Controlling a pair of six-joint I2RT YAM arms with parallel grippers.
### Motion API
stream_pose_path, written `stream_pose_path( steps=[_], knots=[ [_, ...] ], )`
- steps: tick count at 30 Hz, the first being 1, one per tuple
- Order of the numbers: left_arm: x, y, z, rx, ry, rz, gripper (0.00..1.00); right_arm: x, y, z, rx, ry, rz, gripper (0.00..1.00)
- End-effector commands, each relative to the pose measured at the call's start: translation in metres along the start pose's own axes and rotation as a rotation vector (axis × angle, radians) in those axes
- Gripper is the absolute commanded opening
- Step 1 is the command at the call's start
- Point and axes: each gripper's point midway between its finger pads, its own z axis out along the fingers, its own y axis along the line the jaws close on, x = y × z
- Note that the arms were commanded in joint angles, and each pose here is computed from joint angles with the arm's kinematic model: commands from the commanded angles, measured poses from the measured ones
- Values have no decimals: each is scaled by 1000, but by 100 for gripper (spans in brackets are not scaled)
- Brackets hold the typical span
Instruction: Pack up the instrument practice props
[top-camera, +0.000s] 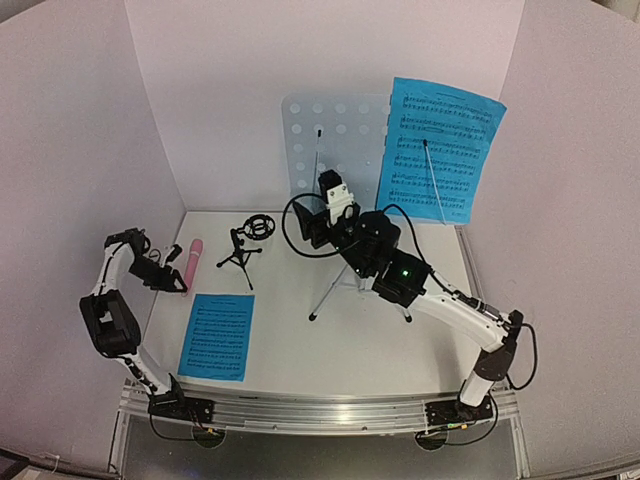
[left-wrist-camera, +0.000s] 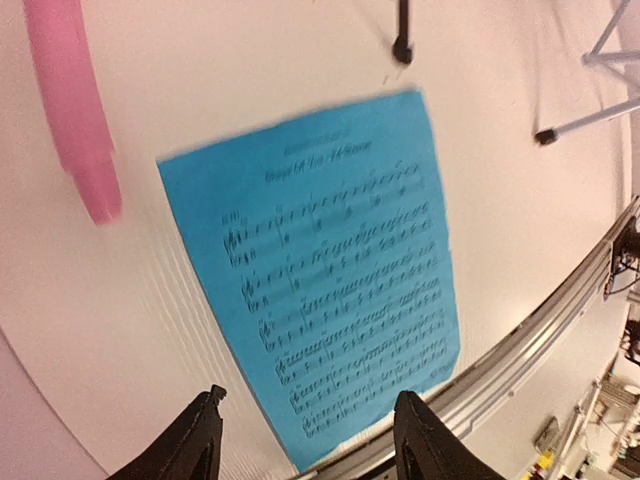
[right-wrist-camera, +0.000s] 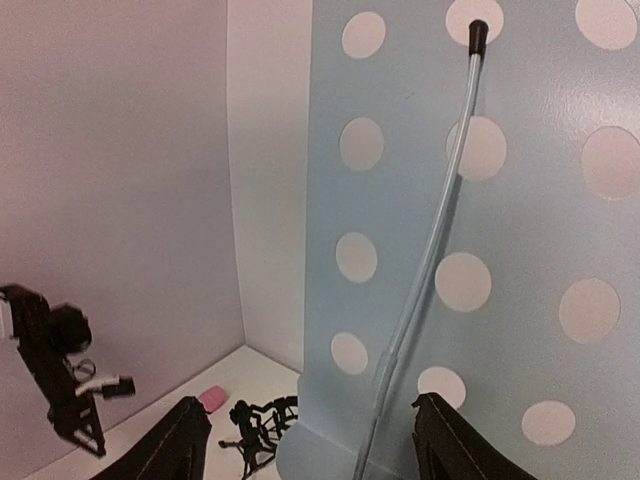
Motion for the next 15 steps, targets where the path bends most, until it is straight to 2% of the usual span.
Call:
stream_pose_path(
  steps=[1, 4, 8, 11, 15],
  knots=[
    [-46, -59, -71, 38, -243, 157, 60, -38, -6, -42, -76, -2, 9, 70],
    [-78, -94, -110, -4, -388, 298, 62, -31, 2, -60, -172, 70, -27, 70],
    [-106, -171, -151, -30, -573, 544, 64, -20, -3, -93, -232, 194, -60, 70],
    [-121, -224, -178, 9, -718, 662, 67, -19, -34, -114, -119, 249, -73, 70],
    [-145, -278, -206, 86, -821, 699, 66, -43, -81, -145, 68, 205, -45, 67]
  ],
)
